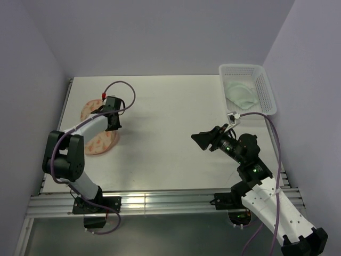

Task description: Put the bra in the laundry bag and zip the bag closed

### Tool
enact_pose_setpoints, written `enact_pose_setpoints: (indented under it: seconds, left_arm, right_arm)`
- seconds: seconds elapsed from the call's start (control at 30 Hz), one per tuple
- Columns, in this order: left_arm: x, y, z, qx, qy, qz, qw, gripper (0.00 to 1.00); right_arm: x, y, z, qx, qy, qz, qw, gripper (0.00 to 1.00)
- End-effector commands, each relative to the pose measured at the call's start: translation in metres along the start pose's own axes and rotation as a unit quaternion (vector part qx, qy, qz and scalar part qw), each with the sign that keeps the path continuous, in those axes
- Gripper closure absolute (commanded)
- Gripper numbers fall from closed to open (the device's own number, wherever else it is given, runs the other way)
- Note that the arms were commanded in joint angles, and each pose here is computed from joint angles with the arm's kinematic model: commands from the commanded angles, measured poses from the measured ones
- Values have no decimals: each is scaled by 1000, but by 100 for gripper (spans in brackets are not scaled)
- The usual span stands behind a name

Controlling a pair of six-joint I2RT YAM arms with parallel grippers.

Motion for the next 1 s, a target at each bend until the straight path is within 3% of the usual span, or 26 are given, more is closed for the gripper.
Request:
enact_pose_setpoints:
  seconds: [0.0, 0.23, 0.53, 0.77, 0.97]
  left_arm:
    - [-30, -38, 19, -7, -52, -98, 994, 100]
    - [-37, -135, 7, 45, -38, -162, 985, 100]
    - [-70, -251, 16, 93, -74, -258, 959, 100]
    - [-109, -264, 32, 2, -96, -345, 934, 100]
    - [-150, -241, 46, -79, -140, -398, 903, 100]
  right_arm:
    - [3, 7, 3, -2, -7, 23, 1000, 30]
    - [4, 6, 9, -2, -25, 7, 1000, 30]
    - [-4, 0, 8, -8, -48, -16, 999, 30]
    - [-10, 0, 12, -26, -51, -39, 998, 39]
    - [-11, -5, 6, -36, -28, -49, 998, 43]
Point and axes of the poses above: each gripper's point midway between its finger pads, its own x axis out along the fingers, its own y axis along the line the jaws close on, z = x × y, the point moved 8 cm from there along -x, back along the fingers, and after that the axes turned 7 degrees about x, right-handed, at the moved point
